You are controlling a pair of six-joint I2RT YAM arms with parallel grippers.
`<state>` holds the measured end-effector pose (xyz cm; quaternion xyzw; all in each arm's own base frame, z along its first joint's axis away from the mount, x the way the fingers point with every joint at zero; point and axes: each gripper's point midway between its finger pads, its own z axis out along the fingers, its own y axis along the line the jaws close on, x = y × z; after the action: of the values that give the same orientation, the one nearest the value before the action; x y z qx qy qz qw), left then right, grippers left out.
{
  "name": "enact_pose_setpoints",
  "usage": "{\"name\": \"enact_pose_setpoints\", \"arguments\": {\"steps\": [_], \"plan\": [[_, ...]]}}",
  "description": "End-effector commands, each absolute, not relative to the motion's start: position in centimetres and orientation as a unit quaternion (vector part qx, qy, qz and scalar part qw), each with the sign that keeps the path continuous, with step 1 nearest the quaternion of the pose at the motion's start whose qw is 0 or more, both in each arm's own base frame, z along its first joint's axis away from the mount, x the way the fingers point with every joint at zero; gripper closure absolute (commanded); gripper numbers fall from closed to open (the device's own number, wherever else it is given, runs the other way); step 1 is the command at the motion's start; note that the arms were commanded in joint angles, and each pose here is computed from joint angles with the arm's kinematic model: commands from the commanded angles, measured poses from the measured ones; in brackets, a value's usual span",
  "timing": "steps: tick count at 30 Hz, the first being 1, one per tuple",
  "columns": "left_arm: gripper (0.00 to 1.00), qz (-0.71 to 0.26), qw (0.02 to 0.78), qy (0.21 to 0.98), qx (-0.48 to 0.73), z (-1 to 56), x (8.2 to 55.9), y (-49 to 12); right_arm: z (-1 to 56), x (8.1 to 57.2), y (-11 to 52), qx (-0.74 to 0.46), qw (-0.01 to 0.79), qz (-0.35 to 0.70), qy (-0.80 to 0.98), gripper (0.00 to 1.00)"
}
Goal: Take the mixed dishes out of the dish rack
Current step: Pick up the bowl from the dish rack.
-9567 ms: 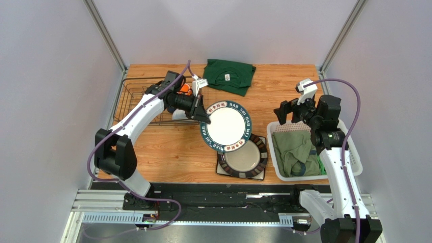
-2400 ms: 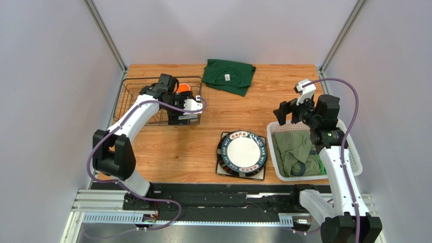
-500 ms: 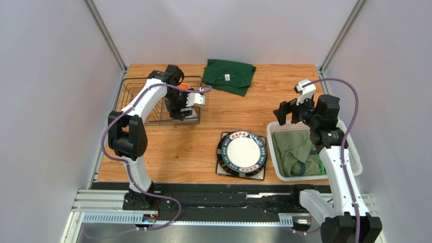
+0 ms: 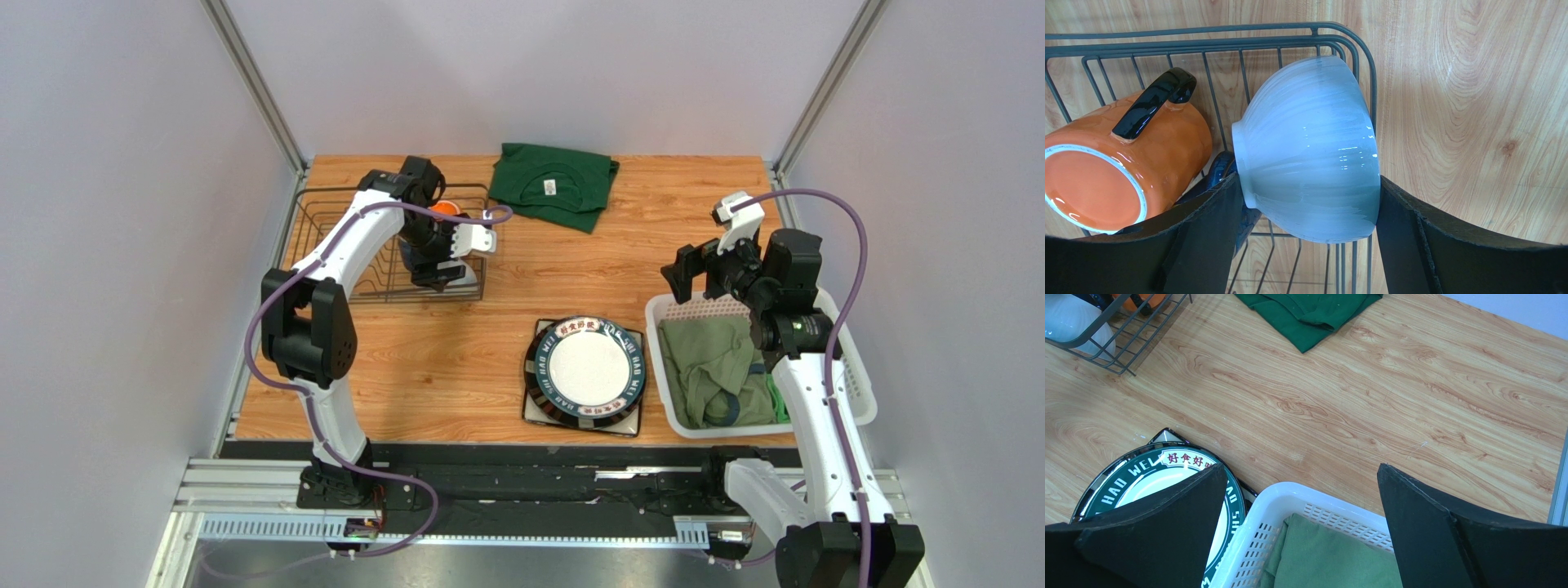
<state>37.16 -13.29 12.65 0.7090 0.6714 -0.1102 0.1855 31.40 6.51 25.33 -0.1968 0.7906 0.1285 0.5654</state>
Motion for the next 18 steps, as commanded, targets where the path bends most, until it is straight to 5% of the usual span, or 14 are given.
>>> {"name": "enact_pose_setpoints", "arguments": {"steps": [1, 18], "plan": [[0.37, -0.09, 0.23, 0.662, 0.708, 16.31, 38.01, -13.44, 26.73, 31.61, 6.35, -0.201, 0.583, 0.119, 0.778, 0.01], [0.26, -0.094, 0.205, 0.669, 0.709, 16.0, 37.38, -12.9, 26.69, 31.63, 6.35, -0.201, 0.583, 0.119, 0.779, 0.01]]}}
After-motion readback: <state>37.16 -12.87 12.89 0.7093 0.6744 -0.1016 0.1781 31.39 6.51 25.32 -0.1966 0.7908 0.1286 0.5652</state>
